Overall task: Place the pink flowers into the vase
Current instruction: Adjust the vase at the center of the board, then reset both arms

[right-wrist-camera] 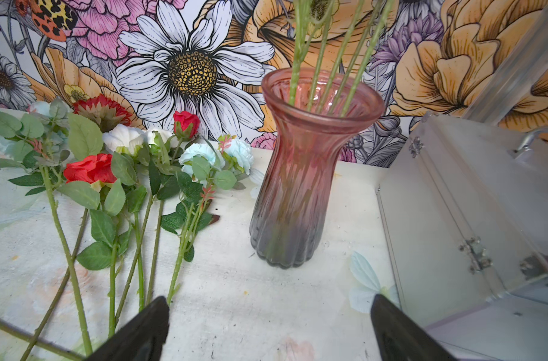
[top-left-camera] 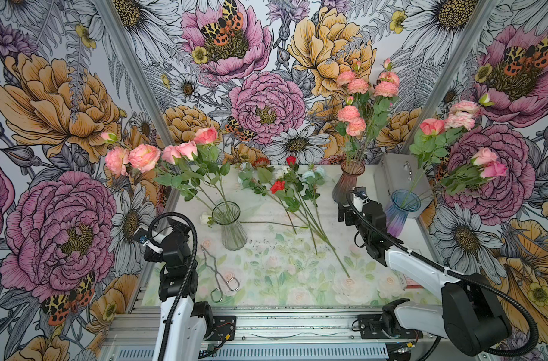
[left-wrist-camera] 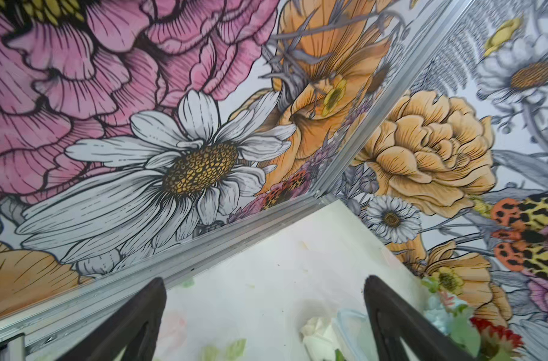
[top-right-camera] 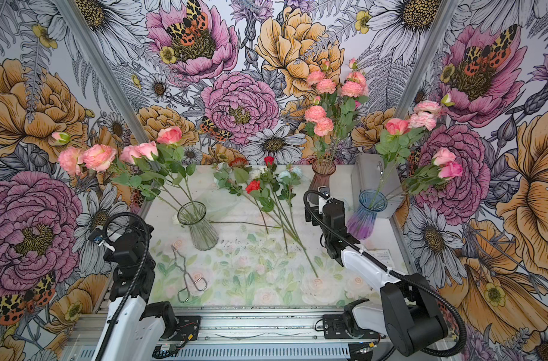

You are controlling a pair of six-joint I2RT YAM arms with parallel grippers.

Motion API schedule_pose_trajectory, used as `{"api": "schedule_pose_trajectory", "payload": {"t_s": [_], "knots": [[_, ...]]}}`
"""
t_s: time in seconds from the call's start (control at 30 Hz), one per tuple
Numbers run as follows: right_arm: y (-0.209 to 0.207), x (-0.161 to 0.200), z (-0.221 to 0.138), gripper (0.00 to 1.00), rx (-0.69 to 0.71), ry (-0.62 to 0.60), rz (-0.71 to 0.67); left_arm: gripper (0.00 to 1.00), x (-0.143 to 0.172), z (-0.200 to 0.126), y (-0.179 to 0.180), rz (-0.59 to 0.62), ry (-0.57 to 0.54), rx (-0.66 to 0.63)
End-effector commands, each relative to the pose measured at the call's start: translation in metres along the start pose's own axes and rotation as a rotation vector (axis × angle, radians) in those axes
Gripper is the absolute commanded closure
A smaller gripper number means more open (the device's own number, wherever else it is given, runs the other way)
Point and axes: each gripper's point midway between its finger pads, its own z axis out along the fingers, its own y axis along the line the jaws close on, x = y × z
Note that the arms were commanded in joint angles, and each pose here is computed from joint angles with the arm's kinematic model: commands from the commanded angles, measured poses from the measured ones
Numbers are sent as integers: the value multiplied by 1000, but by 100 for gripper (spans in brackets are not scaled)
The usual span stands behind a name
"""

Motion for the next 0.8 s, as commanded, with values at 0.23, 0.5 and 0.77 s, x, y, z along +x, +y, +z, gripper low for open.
{"api": "schedule_pose_trajectory", "payload": {"t_s": [0.23, 0.5, 0.77], "knots": [[-57, 14, -15, 1, 319, -18, -49, 1, 21, 31, -51, 132, -1, 118], [-82, 44, -16, 1, 422, 22, -53, 1, 55, 40, -105, 298, 39, 260], [-95, 60, -14, 1, 449, 38, -29, 1, 89, 47, -110, 433, 78, 260]]}}
